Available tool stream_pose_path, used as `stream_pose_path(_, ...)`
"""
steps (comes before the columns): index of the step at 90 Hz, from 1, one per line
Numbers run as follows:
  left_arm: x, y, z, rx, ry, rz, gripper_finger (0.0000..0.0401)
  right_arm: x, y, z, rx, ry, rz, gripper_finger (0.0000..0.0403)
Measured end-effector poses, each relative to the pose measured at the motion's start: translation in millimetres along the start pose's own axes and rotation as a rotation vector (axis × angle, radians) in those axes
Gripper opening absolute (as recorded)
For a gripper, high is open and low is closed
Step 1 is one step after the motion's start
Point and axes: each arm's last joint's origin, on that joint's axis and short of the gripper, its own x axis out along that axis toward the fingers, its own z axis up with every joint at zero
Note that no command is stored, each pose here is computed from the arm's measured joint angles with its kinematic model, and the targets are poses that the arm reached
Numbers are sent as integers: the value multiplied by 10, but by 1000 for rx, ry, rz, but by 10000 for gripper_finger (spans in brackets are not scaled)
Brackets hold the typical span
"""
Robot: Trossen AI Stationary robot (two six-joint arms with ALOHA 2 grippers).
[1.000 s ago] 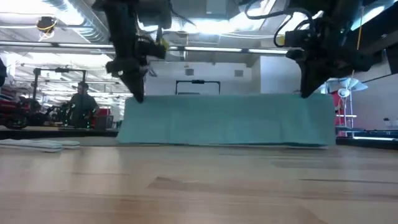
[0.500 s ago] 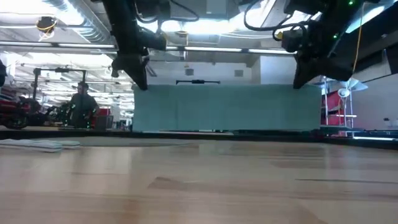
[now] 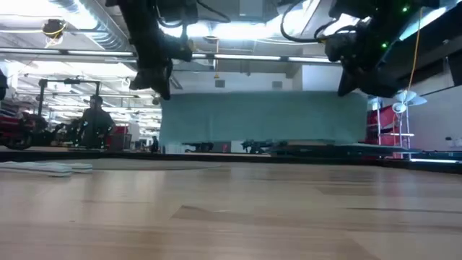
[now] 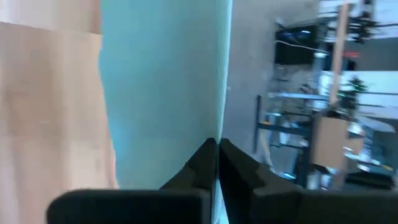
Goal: Set table place
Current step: Fold the blue table napkin
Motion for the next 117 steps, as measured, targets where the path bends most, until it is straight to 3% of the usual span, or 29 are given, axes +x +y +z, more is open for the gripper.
stream_pose_path(32, -83, 78, 83, 59, 31, 387, 0, -97, -42, 82, -134, 18, -292, 0)
stream_pose_path(48, -56, -79, 1, 134, 70, 498, 0, -155, 44, 82, -164, -2, -329, 0)
stream_pose_path(60, 39, -309, -143, 168, 75, 508, 0, -98, 160, 13, -183, 11, -331, 0)
stream_pose_path(77, 99, -543, -327, 151, 52, 497, 0, -94, 291, -9, -160, -40, -281, 0)
stream_pose_path(97, -16, -644, -304, 163, -10, 480, 0, -164, 336, 25, -141, -97, -248, 0)
stream_pose_path(105, -30, -640, -291, 157, -16, 480, 0, -151, 363, 48, -92, -147, -117, 0)
stream_pose_path(117, -18, -629, -290, 158, -10, 476, 0, -94, 371, 152, 21, -283, 207, 1)
